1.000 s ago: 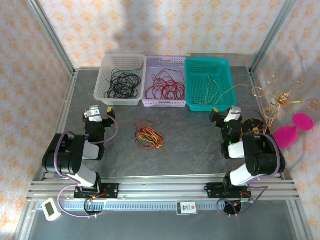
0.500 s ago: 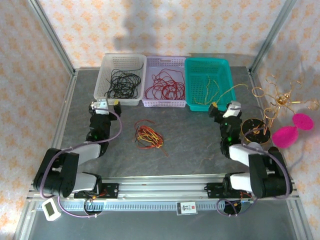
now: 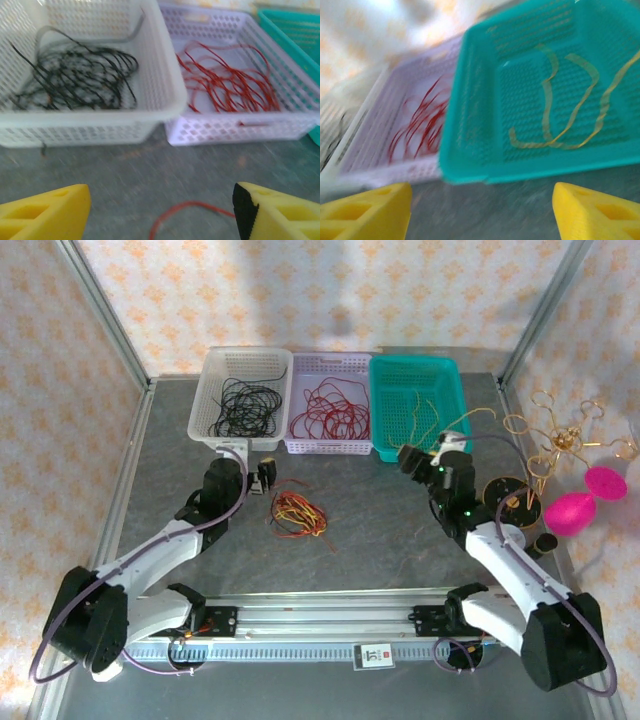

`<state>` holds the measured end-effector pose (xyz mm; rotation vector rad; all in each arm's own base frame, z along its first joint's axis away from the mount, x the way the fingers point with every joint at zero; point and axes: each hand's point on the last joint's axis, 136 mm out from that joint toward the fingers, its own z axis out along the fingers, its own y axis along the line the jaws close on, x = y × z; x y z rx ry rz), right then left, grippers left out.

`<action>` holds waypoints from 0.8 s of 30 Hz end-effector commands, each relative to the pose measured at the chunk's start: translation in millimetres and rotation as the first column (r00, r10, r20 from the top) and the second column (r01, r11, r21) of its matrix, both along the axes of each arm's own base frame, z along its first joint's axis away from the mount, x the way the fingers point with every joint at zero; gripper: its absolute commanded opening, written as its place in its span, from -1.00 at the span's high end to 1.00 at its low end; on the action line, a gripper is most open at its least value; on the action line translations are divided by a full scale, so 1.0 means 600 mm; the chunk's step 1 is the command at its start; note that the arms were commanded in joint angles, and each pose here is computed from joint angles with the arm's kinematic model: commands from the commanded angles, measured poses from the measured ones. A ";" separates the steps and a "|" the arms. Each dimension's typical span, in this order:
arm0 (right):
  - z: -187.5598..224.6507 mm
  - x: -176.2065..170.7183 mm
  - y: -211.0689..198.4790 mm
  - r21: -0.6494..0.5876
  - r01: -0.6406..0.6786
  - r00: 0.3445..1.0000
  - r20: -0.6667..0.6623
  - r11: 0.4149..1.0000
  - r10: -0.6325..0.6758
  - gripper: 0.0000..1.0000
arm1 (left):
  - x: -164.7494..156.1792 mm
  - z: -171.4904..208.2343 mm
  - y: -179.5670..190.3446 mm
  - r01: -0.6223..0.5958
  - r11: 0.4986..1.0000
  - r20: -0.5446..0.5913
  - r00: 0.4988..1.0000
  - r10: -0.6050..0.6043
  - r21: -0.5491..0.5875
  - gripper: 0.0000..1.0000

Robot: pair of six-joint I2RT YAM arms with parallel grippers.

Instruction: Untangle the cables

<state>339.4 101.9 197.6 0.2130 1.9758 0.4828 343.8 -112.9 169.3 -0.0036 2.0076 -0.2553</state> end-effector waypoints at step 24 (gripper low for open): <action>-0.136 -0.114 0.315 0.012 -0.626 0.719 -0.379 0.780 0.583 0.07 | -0.124 -0.186 -0.003 -0.048 0.998 -0.554 0.833 0.017 -0.041 -0.06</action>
